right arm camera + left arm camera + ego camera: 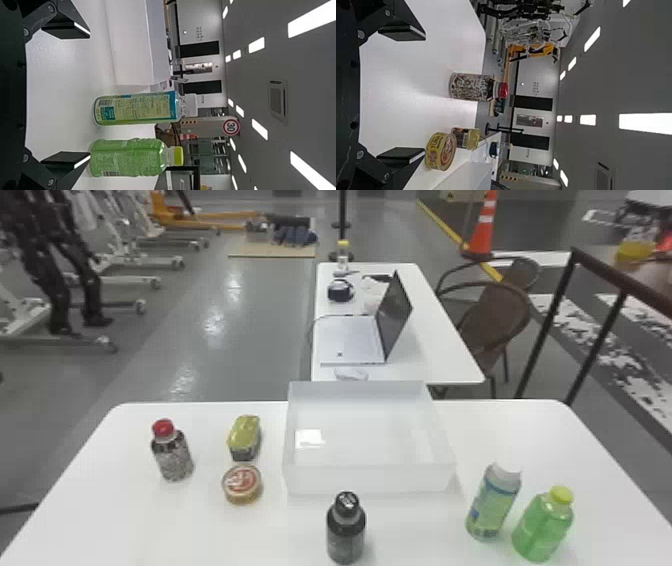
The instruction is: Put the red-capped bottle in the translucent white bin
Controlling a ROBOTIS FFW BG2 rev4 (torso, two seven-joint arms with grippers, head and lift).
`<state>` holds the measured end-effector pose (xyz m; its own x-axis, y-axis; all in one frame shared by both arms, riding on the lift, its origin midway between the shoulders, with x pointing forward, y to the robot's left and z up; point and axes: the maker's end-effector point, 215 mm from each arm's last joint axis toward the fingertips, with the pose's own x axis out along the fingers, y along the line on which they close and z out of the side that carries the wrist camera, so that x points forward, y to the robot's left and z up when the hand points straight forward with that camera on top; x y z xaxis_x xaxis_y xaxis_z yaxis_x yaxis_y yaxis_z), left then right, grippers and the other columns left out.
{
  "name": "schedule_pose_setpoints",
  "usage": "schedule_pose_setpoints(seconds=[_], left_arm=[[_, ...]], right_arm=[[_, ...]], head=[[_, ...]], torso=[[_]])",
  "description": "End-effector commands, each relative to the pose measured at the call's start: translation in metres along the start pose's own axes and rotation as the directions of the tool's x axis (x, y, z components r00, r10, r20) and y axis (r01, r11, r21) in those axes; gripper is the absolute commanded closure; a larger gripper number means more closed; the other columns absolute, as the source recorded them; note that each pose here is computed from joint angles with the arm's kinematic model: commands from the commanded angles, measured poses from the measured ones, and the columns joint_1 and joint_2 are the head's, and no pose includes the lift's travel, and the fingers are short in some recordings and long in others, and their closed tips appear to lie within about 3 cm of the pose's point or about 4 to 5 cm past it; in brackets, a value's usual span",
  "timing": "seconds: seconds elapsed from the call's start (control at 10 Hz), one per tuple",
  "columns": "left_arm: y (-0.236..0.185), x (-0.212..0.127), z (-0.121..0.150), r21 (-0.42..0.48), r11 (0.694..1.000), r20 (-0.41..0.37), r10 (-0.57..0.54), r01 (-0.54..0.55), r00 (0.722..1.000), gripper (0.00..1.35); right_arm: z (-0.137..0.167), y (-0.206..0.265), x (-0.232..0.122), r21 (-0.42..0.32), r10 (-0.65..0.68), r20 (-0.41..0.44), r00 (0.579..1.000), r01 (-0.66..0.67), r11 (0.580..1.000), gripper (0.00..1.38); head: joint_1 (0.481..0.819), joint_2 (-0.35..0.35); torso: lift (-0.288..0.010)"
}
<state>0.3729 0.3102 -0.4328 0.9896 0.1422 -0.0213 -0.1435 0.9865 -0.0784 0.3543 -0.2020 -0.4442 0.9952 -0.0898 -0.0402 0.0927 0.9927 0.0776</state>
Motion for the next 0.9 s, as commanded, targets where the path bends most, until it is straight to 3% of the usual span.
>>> schedule_pose_setpoints(seconds=[0.0,0.8], left_arm=[[-0.002,0.003,-0.001,-0.002,1.000,-0.004,-0.005,0.005,1.000,0.26],[-0.029,0.093,-0.001,0.023,0.997,-0.003,-0.072,0.072,0.997,0.26]], right_arm=[[0.000,0.000,0.000,0.000,0.000,0.000,1.000,0.000,1.000,0.21],[0.000,0.002,0.005,0.001,0.001,0.005,1.000,-0.001,1.000,0.21]], head=[[0.549,0.000],[0.549,0.000]], torso=[[-0.100],[-0.100]])
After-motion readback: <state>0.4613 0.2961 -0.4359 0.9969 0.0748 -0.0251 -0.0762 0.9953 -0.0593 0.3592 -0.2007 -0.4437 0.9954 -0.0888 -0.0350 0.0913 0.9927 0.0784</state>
